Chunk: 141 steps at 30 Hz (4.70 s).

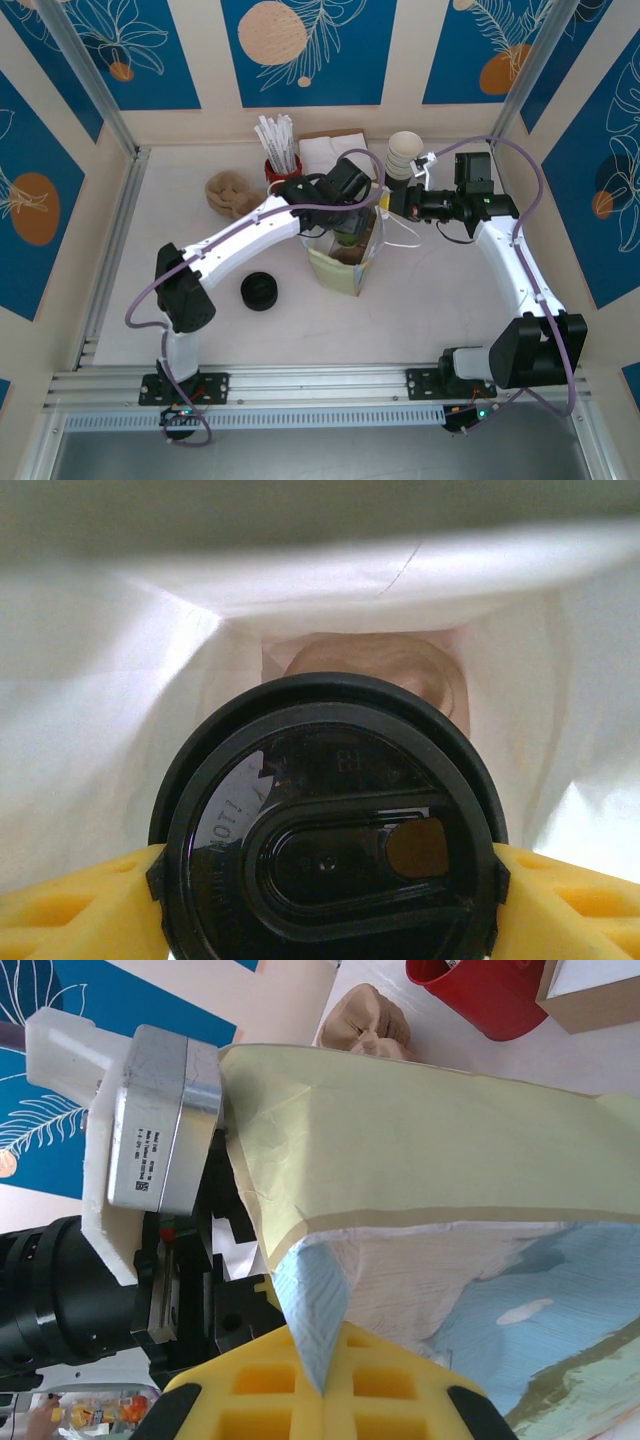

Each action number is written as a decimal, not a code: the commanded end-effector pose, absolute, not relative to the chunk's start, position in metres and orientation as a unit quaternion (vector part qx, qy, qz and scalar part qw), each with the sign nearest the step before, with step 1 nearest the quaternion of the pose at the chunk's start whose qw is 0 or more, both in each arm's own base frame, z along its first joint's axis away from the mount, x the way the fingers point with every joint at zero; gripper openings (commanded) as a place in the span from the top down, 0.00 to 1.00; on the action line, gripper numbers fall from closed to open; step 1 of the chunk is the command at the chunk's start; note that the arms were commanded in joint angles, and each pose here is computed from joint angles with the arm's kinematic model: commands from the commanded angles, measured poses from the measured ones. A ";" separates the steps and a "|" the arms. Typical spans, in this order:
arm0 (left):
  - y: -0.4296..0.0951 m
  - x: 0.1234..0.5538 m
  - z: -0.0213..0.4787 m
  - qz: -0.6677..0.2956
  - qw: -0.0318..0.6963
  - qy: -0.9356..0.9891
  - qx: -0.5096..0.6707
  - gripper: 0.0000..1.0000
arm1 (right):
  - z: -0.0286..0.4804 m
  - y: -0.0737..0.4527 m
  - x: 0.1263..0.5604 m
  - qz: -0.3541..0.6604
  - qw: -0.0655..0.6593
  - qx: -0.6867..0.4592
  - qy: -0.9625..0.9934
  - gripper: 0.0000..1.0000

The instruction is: Pack the takeout coffee

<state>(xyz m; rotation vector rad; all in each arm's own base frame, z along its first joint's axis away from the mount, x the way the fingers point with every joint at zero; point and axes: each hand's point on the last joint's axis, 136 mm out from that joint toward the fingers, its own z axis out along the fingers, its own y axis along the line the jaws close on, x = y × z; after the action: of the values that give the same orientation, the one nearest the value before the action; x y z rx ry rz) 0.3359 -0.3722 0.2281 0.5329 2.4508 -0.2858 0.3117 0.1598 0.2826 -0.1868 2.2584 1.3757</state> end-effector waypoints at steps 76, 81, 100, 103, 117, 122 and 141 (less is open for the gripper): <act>-0.375 0.382 0.214 -0.135 0.324 0.928 0.127 0.27 | 0.261 0.175 0.361 0.523 0.143 -0.039 0.839 1.00; -0.381 0.394 0.203 -0.132 0.317 0.931 0.128 0.27 | 0.257 0.175 0.361 0.520 0.129 -0.029 0.844 1.00; -0.384 0.383 0.194 -0.130 0.267 0.942 0.155 0.27 | 0.255 0.164 0.368 0.471 0.113 -0.006 0.875 1.00; -0.382 0.379 0.203 -0.131 0.263 0.943 0.155 0.28 | 0.253 0.162 0.368 0.463 0.117 -0.008 0.879 1.00; -0.383 0.370 0.193 -0.137 0.243 0.950 0.142 0.28 | 0.255 0.166 0.367 0.457 0.124 -0.021 0.881 1.00; -0.390 0.377 0.168 -0.126 0.234 0.954 0.138 0.29 | 0.257 0.172 0.362 0.460 0.122 -0.028 0.879 1.00; -0.397 0.385 0.106 -0.061 0.213 0.963 0.156 0.30 | 0.262 0.167 0.355 0.462 0.126 -0.003 0.878 1.00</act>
<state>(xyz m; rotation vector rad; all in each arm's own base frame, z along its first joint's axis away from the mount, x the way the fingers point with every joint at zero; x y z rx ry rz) 0.3924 -0.3996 0.1529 0.3860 2.6014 -0.2918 0.3676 0.1612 0.2390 0.0128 2.6068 1.2739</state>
